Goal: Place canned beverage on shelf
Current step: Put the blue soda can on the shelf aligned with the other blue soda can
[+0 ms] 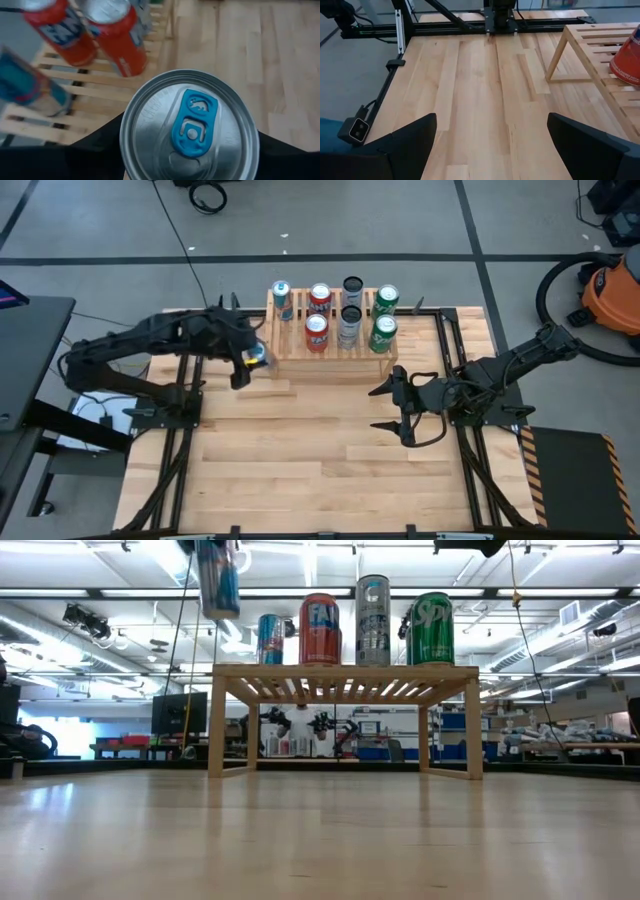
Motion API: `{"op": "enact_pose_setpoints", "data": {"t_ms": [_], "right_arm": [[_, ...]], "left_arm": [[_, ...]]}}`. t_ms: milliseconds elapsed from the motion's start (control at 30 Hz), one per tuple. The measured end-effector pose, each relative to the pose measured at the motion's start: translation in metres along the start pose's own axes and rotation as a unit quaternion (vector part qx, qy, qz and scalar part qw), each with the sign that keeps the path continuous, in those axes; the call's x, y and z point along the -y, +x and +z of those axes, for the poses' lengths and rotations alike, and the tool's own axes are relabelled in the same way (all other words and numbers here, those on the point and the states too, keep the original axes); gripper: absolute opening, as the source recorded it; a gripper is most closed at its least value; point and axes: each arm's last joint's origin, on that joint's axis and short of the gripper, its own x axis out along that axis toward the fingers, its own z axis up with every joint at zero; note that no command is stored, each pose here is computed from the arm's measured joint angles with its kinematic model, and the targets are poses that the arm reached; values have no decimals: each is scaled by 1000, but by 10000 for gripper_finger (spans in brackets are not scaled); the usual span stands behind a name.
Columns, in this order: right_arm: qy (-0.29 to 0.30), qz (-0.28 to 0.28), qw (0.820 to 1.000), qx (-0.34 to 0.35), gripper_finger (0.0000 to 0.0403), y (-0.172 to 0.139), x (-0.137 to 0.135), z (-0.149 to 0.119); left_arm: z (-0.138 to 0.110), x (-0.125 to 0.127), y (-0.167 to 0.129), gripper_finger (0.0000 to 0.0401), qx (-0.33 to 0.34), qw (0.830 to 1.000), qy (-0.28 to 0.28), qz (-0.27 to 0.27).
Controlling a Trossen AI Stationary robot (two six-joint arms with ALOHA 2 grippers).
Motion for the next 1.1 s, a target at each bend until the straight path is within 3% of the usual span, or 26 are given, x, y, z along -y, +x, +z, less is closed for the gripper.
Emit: {"op": "enact_pose_setpoints", "data": {"t_ms": [167, 633, 833, 1100], "right_arm": [[-3, 0, 1000, 0, 390, 0, 0, 0], [-3, 0, 1000, 0, 390, 0, 0, 0], [-1, 0, 1000, 0, 390, 0, 0, 0], [-3, 0, 1000, -1, 390, 0, 0, 0]], "left_arm": [[-11, -17, 27, 247, 7, 1000, -7, -20], [8, -91, 63, 247, -9, 993, -99, -68], [10, -101, 84, 247, -61, 990, -102, -74], [12, -105, 92, 247, -52, 992, -91, -73]]}}
